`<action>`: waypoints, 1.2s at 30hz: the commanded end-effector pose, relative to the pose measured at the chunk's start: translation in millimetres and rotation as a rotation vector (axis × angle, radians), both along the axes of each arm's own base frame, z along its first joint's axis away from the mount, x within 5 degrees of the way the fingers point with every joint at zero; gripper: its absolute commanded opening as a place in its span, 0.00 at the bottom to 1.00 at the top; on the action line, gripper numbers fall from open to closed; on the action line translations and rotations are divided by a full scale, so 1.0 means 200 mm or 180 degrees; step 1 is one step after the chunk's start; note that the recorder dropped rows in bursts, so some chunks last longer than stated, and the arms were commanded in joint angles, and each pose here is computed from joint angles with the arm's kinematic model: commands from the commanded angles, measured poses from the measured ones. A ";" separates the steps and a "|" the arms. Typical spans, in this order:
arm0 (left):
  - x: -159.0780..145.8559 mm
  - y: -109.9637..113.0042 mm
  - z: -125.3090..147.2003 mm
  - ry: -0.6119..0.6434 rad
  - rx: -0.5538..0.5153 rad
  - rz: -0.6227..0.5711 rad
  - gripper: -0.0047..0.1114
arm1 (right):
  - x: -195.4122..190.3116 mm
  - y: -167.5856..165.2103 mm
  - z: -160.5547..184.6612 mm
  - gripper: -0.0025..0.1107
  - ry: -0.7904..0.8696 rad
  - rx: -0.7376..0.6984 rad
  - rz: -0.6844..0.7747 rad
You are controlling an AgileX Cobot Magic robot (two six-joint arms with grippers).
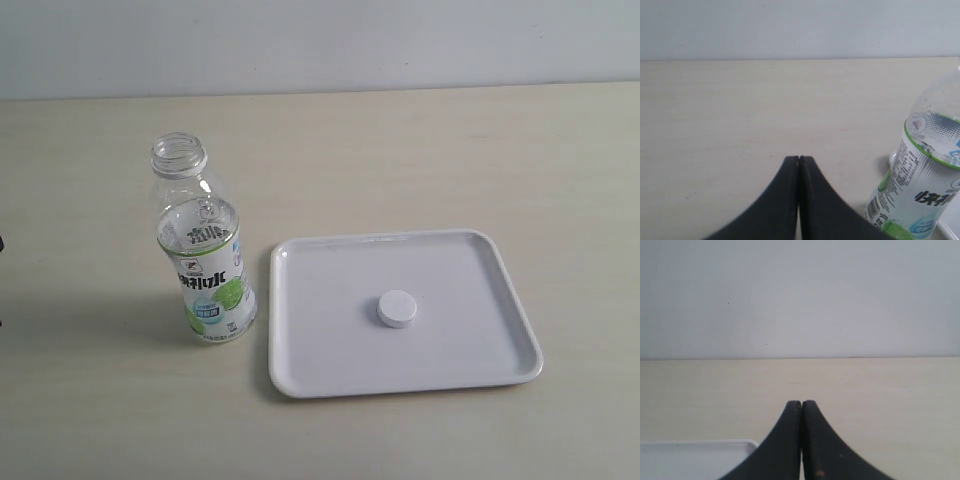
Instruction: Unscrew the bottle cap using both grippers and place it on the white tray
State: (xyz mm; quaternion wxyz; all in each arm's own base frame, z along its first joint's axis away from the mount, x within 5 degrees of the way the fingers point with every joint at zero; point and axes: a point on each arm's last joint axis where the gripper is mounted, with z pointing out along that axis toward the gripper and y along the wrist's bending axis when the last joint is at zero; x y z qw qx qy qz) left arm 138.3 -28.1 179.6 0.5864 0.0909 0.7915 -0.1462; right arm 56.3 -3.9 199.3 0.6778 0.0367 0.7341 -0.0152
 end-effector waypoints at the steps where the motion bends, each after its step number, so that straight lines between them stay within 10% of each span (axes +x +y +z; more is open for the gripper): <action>1: 0.00 0.00 0.00 -0.0004 0.0004 0.0013 0.06 | 0.00 0.00 0.00 0.02 -0.0014 0.0004 -0.0022; 21: 0.00 0.00 0.00 0.0007 0.0004 0.0013 0.06 | 0.00 0.00 0.00 0.02 -0.0013 -0.0003 -0.0017; 25: -0.01 0.01 -0.01 -0.0090 0.0537 -0.0080 0.06 | 0.00 0.00 0.00 0.02 -0.0013 -0.0003 -0.0017; 31: -0.10 0.07 0.01 0.0277 -0.0102 0.0596 0.06 | 0.00 0.00 0.00 0.02 -0.0013 -0.0003 -0.0017; 36: -0.20 0.07 0.07 -0.0205 -0.0183 0.0686 0.06 | 0.00 0.00 0.00 0.02 -0.0013 -0.0003 -0.0017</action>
